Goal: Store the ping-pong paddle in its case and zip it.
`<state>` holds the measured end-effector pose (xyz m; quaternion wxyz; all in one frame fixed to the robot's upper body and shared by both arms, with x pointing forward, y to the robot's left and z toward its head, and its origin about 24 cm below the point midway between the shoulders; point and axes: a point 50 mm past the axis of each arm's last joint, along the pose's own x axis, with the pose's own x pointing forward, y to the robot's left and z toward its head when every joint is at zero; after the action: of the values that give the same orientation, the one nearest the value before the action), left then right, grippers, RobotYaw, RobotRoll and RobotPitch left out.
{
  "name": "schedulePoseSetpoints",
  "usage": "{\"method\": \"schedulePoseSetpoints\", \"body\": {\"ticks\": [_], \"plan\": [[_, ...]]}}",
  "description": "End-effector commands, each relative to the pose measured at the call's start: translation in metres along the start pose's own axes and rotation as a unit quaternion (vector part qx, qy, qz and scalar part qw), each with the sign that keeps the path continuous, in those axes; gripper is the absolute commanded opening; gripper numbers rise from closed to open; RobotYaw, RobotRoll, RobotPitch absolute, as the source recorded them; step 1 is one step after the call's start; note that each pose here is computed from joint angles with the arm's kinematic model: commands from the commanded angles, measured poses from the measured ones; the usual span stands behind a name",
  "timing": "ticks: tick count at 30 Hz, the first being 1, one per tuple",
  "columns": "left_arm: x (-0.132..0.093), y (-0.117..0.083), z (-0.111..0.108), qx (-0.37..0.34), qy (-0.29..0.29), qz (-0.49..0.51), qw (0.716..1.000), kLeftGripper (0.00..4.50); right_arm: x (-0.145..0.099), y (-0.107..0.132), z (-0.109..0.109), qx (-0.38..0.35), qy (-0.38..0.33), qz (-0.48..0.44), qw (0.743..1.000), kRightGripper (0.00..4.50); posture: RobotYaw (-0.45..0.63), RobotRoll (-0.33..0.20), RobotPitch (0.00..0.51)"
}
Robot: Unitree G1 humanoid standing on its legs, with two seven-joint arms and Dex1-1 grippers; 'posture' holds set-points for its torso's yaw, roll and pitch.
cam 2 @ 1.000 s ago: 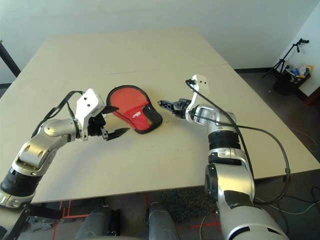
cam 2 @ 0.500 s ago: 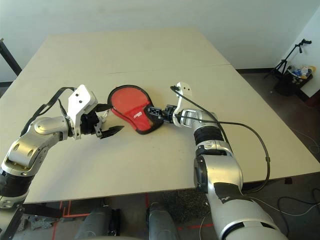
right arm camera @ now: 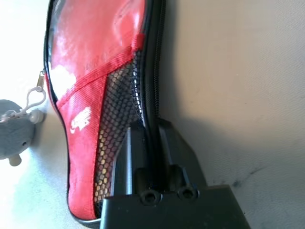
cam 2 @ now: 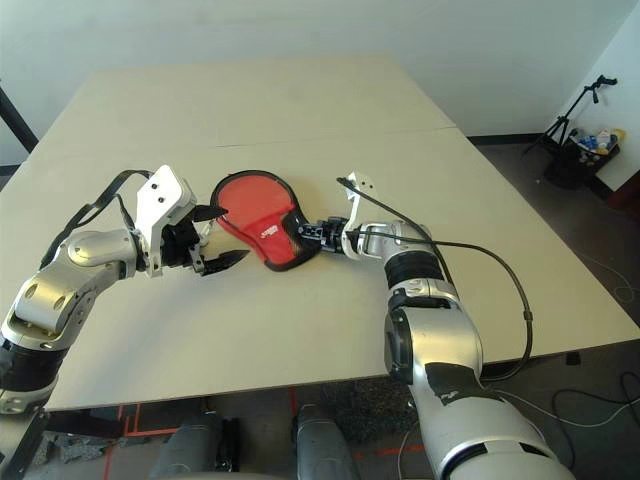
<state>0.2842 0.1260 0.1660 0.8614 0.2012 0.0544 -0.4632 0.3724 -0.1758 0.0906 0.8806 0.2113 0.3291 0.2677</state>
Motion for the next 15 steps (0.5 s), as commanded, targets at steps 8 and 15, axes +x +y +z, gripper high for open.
{"method": "schedulePoseSetpoints", "body": {"ticks": [8, 15], "plan": [[0.001, -0.002, -0.001, 0.003, 0.003, -0.003, 1.000, 4.50, -0.023, -0.007, -0.022, 0.020, 0.041, -0.004, 0.999, 0.02, 0.03, 0.000, 0.066], [0.001, -0.002, -0.003, 0.003, 0.004, -0.002, 1.000, 4.50, -0.054, 0.000, -0.037, 0.002, 0.070, -0.001, 0.998, 0.02, 0.02, 0.000, 0.070]]}}
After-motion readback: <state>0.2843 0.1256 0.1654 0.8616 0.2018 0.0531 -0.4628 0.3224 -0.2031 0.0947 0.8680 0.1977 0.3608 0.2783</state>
